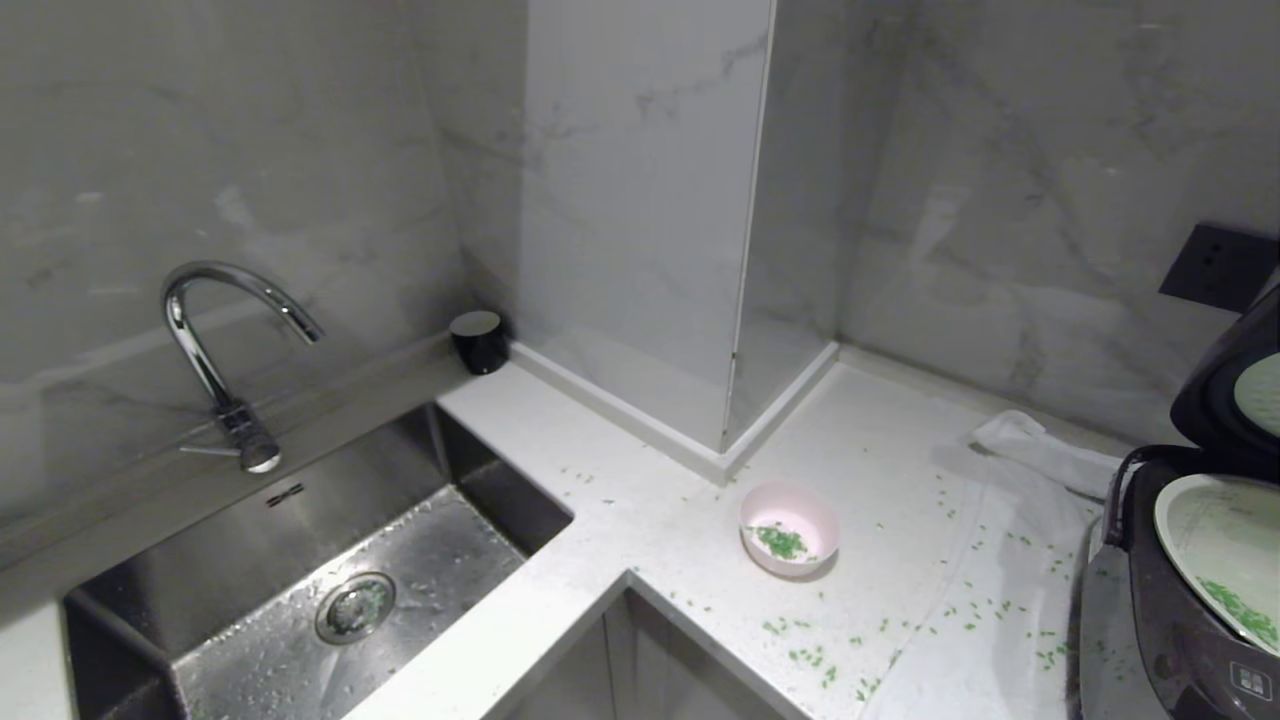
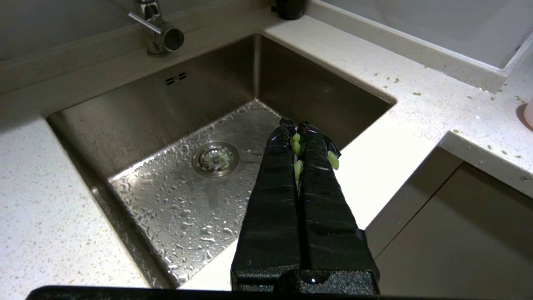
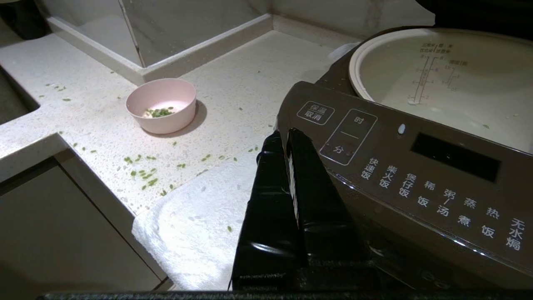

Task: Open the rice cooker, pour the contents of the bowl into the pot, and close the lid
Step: Turn on the tap

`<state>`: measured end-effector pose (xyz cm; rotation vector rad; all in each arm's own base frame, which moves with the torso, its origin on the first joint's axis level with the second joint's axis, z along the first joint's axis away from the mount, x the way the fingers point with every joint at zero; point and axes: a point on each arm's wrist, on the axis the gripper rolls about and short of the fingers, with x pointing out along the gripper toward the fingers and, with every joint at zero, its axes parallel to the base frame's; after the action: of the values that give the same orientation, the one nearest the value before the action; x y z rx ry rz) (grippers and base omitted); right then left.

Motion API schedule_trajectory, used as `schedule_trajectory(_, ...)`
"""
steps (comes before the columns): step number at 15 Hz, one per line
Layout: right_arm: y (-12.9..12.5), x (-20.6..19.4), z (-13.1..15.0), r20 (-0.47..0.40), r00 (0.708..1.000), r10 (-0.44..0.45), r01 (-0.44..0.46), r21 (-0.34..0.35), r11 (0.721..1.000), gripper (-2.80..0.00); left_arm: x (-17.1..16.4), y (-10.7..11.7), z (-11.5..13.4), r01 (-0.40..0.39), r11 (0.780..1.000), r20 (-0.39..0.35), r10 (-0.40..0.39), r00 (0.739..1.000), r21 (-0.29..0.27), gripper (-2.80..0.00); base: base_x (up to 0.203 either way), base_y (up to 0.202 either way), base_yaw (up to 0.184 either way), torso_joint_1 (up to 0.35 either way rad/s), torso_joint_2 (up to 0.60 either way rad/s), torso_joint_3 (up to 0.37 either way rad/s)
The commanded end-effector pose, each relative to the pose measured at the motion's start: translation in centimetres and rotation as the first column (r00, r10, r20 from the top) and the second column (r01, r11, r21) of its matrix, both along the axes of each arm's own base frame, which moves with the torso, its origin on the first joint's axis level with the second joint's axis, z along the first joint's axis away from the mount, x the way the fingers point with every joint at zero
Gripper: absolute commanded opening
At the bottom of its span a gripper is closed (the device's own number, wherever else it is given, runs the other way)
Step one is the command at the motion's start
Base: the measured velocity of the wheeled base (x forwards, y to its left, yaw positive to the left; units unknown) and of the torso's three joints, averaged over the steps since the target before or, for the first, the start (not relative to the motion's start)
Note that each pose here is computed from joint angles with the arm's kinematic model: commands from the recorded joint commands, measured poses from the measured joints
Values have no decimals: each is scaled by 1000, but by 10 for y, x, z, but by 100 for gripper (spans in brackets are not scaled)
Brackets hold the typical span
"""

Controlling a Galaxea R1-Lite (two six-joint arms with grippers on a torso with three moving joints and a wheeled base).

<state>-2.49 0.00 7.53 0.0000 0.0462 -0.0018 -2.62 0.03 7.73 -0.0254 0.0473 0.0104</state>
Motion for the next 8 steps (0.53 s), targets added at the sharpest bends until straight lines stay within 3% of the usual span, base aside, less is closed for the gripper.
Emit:
schedule_trajectory(1,0,0,0,0,1000,0,0,0,1000,-280,0,0,0,-5,1000,0,5,1000,-2,-280,0,0,0,0,0,0)
schedule_trajectory(4,0,0,0,1,1000,0,0,0,1000,-280,-3,0,20,-16,1000,33,16,999,-8,-280,0,0,0,0,0,0)
schedule_trajectory(6,0,0,0,2,1000,0,0,0,1000,-280,7,0,55,-30,997,-10,30,1000,-65,-280,0,0,0,0,0,0)
schedule_trajectory(8,0,0,0,1,1000,0,0,0,1000,-280,26,0,105,-44,989,-8,43,999,-140,-280,0,0,0,0,0,0)
